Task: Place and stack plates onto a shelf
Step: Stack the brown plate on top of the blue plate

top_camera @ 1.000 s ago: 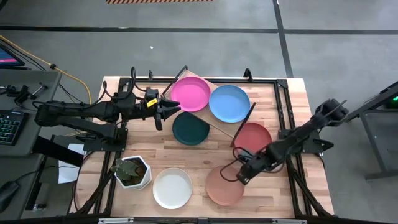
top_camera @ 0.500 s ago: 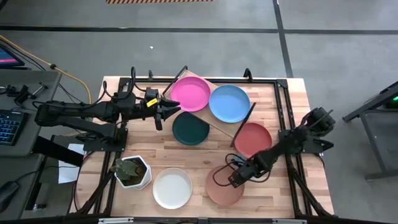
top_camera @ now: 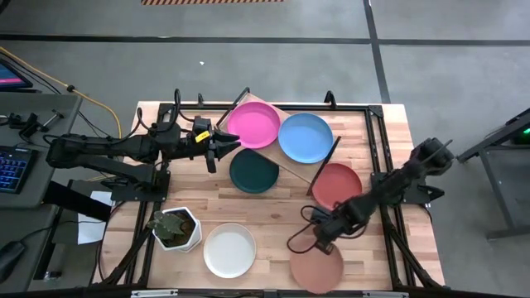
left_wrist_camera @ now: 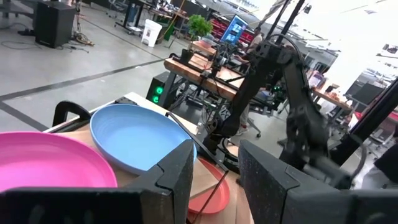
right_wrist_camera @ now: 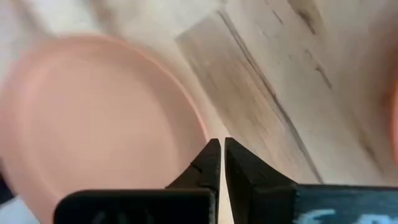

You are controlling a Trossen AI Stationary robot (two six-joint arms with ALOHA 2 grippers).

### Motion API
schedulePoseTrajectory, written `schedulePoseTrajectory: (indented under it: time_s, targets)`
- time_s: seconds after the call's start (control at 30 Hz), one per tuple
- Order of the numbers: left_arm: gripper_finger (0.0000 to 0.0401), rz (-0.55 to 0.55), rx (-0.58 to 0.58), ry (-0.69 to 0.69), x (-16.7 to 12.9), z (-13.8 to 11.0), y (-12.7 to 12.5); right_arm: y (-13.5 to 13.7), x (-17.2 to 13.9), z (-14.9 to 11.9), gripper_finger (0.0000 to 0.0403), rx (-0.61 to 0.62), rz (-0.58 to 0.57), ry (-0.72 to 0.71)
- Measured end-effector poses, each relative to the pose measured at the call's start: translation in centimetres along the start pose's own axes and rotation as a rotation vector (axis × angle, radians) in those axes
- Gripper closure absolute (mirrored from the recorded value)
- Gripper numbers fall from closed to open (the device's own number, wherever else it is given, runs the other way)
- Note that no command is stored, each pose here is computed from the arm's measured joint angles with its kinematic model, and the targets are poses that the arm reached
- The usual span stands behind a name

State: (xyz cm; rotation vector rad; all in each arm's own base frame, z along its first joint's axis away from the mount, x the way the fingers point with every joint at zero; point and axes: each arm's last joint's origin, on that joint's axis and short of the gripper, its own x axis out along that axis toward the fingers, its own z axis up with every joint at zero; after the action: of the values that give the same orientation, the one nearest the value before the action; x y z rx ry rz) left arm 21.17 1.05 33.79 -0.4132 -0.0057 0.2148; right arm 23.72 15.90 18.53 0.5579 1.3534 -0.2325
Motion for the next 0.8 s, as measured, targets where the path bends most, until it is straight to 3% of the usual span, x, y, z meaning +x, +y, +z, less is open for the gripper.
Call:
schedulePoseTrajectory:
  time_s: [0.2,0.4,0.6,0.8]
  targets:
    - [0.0284,0.001,0.0,0.0,0.0,0.0,0.0,-1.4,-5.5,-1.3,0.0402,-0.121,0.058,-0.088]
    - [0.0284,0.001,0.001,0.001,0.0,0.0,0.0,-4.0,-8.0,-2.1,0.0402,-0.038,0.037,-0.171]
    - [0.0284,0.002,0.001,0.003,0.0,0.0,0.0,-3.6,-6.1,-2.8,0.0385,0.093,0.177,-0.197]
    - [0.0284,0.003,0.002,0.005,0.0,-0.1,0.0,-3.9,-2.1,-4.2,0.0316,0.207,0.236,-0.123]
